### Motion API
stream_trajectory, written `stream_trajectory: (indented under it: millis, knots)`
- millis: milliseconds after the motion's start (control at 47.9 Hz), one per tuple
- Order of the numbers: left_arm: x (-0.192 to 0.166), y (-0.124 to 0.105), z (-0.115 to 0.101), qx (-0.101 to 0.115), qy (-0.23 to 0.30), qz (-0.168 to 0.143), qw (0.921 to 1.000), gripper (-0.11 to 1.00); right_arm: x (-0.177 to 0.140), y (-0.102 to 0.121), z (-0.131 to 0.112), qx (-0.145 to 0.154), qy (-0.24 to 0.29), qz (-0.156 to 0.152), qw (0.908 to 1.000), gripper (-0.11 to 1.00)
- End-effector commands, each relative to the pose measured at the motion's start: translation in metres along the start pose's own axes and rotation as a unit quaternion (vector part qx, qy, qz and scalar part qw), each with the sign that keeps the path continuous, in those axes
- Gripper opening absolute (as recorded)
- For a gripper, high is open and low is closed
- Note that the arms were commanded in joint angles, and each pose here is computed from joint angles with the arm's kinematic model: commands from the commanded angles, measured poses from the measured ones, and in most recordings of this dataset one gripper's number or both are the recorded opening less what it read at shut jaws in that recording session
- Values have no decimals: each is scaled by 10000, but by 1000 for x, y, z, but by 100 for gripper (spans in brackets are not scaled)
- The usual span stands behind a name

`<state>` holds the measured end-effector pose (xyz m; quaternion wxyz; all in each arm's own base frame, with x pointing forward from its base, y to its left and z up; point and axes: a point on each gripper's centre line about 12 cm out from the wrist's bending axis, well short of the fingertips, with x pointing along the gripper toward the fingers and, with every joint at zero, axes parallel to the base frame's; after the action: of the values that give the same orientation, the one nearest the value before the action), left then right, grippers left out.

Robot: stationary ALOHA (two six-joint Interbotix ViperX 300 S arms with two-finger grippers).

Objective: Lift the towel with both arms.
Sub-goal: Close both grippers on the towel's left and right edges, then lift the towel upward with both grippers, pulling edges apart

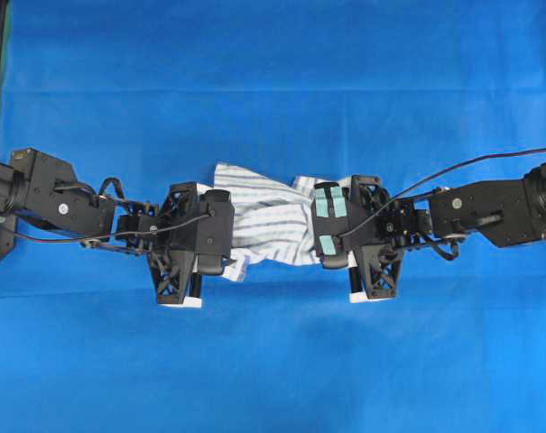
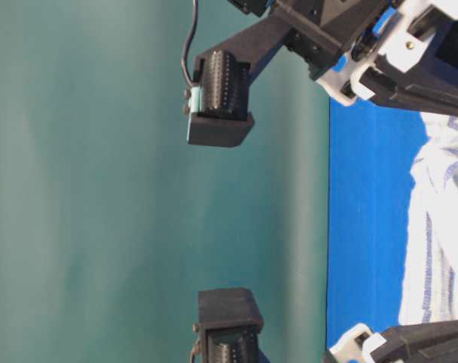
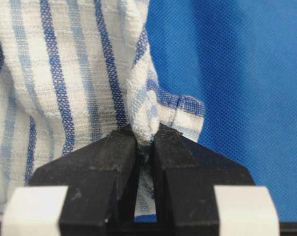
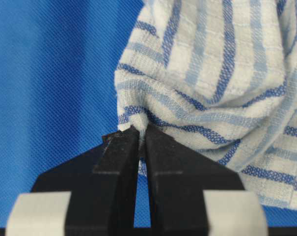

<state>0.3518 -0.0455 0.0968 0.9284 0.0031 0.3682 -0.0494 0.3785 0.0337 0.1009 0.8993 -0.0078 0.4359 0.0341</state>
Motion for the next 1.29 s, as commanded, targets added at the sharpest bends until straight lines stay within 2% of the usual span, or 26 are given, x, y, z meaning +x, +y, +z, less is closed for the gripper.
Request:
stream_trajectory:
  millis: [0,104,230,501,710,856,1065,1273]
  knots:
    - [-12,-1,23,-10,-276,-15,9996,3,-12,-3,17,7,-246,-20,9997,5]
    - [-26,0,37,-11,-345,-11,9994,3,-24,-5,25,36,-377,-43,9993,5]
    - [-49,2,59,-46,-415,10,9991,3,-54,-7,43,44,-653,-55,9978,5]
    - [-108,11,110,-119,-603,92,9981,3,-149,-8,84,-187,-1332,-180,9907,5]
    - [-162,19,143,-139,-813,204,9964,3,-229,-12,112,-460,-1982,-448,9781,5]
    - [-197,23,162,-155,-1013,277,9943,3,-272,-14,126,-552,-2362,-609,9682,5]
    - [-231,26,180,-151,-1424,346,9891,3,-301,-15,133,-555,-2548,-704,9628,5]
    - [-233,29,181,-167,-1463,385,9884,3,-299,-15,134,-504,-2462,-685,9655,5]
